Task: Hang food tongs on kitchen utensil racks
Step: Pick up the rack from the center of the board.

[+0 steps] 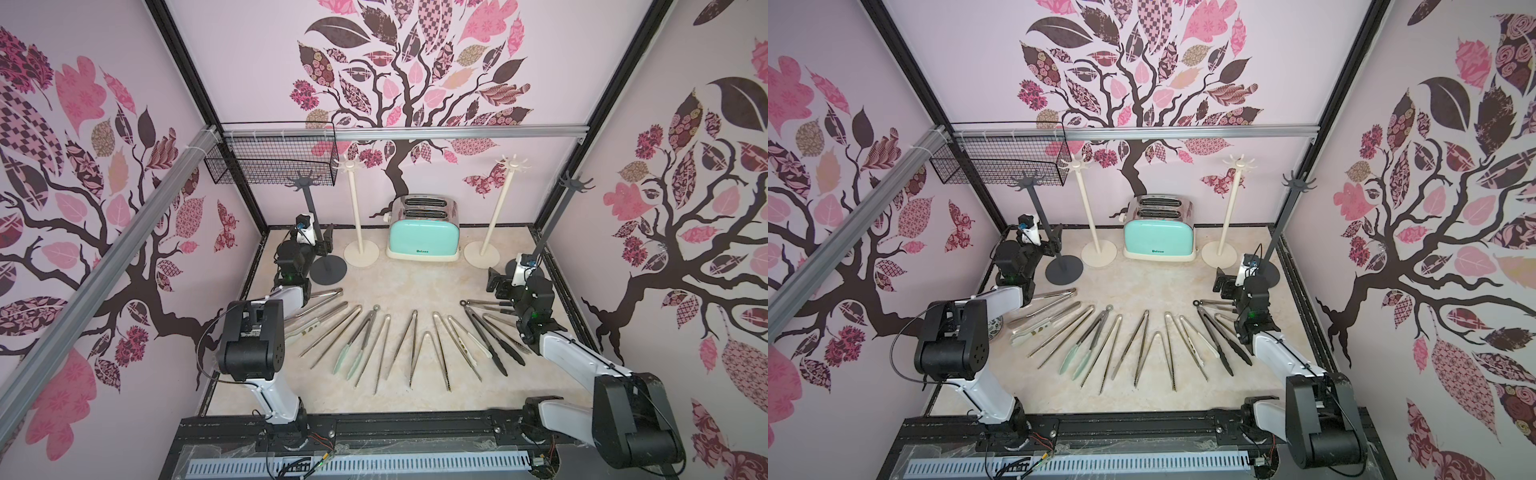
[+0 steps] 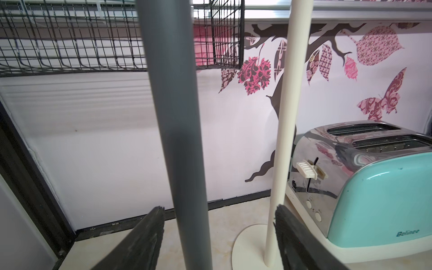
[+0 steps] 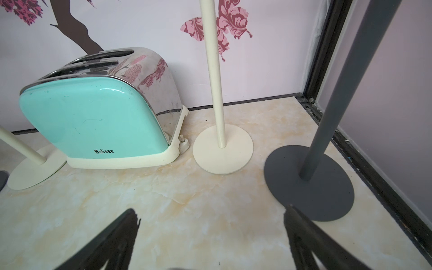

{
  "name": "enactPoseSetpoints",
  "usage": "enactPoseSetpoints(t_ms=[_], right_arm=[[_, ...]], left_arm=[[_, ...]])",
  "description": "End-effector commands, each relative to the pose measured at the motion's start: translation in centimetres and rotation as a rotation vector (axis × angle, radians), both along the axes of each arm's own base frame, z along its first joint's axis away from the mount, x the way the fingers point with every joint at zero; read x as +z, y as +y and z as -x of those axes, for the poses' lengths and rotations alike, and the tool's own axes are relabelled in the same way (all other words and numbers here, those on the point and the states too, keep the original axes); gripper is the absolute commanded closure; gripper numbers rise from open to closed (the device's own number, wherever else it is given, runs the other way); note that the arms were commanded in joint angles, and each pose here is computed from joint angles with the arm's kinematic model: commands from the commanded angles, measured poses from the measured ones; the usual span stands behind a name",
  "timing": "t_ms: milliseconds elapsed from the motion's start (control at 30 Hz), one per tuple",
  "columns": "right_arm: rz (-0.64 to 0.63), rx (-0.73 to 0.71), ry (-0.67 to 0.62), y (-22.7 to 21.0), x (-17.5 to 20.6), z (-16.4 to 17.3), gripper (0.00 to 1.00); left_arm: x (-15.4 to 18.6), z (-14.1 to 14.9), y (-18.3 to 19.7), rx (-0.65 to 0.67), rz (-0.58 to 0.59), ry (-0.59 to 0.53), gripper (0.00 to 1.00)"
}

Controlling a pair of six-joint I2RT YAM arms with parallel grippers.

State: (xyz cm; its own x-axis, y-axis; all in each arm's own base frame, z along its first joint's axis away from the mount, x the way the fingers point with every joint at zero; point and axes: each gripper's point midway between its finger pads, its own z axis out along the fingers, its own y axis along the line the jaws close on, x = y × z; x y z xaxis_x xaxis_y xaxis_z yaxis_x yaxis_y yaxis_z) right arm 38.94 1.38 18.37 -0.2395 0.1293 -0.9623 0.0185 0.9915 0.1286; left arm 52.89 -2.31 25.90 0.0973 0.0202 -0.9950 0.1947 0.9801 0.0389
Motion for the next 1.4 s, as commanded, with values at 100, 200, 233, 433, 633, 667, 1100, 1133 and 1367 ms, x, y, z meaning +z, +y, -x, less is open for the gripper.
enactPoseSetpoints(t_ms=[100, 200, 233, 433, 633, 667, 1100, 1133, 1367], right_arm=[[0.015, 0.049, -0.026, 1.0, 1.2, -0.9, 0.01], [0.02, 0.054, -0.019, 1.0, 1.0, -1.0, 0.0], [0.023, 0.055, -0.019, 1.1, 0.9, -1.1, 0.01], [0.029, 0.056, -0.012, 1.0, 0.7, -1.2, 0.01], [0.025, 0.063, -0.015, 1.2, 0.7, -1.0, 0.01], [0.025, 0.062, -0.015, 1.2, 0.8, -1.0, 0.01], [0.017, 0.07, -0.033, 1.3, 1.4, -0.4, 0.01], [0.017, 0.069, -0.032, 1.3, 1.4, -0.4, 0.01], [0.015, 0.072, -0.036, 1.3, 1.5, -0.3, 0.01]], left_arm=[[-1.0, -2.3, 1.1, 0.012, 0.017, -0.002, 0.29], [-0.9, -3.2, 0.7, -0.006, 0.019, -0.004, 0.38], [-0.9, -3.4, 0.8, -0.009, 0.021, -0.002, 0.41], [-0.9, -3.9, 0.6, -0.02, 0.024, 0.021, 0.63], [-1.2, -4.1, 0.4, -0.026, 0.021, 0.054, 0.95], [-1.1, -4.0, 0.5, -0.024, 0.02, 0.053, 0.98], [4.8, -3.6, 0.8, -0.007, 0.007, -0.07, 1.0], [5.5, -3.5, 0.7, -0.008, 0.006, -0.082, 1.0], [8.5, -2.0, 0.5, -0.006, 0.01, -0.135, 1.0]])
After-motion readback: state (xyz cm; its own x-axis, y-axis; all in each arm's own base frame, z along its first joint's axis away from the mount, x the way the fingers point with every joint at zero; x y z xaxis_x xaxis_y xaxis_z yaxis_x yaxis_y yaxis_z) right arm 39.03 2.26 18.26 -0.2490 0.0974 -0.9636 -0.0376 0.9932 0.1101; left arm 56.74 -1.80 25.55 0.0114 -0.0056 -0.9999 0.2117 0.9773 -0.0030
